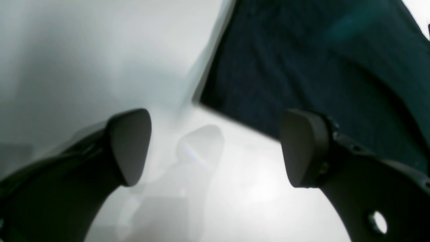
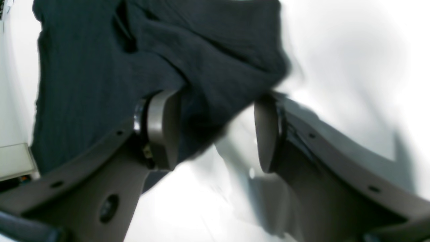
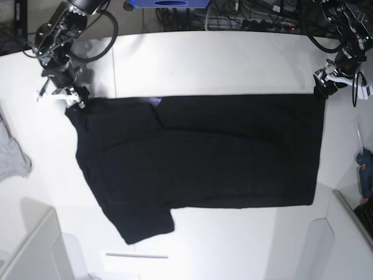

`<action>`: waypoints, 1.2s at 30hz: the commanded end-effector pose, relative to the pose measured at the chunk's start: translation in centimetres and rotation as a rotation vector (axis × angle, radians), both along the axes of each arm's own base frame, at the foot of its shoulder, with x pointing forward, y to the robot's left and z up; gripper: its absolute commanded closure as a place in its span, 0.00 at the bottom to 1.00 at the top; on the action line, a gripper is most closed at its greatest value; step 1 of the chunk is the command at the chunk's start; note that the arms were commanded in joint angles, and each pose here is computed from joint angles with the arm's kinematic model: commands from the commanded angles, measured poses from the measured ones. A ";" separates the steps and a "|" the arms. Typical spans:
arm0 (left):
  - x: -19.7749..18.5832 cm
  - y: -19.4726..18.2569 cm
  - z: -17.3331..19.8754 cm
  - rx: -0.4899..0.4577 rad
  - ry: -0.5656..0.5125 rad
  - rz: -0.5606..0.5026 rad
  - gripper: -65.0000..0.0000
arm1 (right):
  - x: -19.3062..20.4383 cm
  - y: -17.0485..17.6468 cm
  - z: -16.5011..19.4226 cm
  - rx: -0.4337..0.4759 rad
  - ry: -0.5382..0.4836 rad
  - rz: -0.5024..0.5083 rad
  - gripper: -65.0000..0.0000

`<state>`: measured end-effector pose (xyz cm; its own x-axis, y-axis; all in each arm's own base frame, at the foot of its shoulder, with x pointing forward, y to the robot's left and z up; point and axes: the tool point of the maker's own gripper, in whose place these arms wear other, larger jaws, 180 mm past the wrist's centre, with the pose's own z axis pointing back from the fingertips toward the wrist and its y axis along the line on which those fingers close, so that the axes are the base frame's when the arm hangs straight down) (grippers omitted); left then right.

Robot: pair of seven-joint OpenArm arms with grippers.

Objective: Fold the T-shirt properly
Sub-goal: 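Hold both shoulder corners and pull the shirt further toward the robot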

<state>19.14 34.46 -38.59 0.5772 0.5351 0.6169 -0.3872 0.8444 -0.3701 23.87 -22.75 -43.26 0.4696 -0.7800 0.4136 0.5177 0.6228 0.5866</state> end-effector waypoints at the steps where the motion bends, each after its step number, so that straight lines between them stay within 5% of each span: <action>1: 0.5 0.7 0.6 0.027 -0.016 0.002 0.11 | 0.3 -0.3 0.2 -0.009 -0.005 0.010 0.49; 27: 4.6 -2.2 -2.2 -0.057 0.002 -0.045 0.13 | 0.8 0.0 -0.6 0.009 -0.001 0.001 0.49; 29: 4.6 -2.2 -2.2 -0.057 0.002 -0.045 0.24 | 1.0 -0.3 -0.4 -0.003 -0.015 -0.013 0.49; 36: 4.6 -2.2 -2.2 -0.058 0.002 -0.045 0.88 | 1.0 -0.5 -0.4 -0.007 -0.021 -0.018 0.54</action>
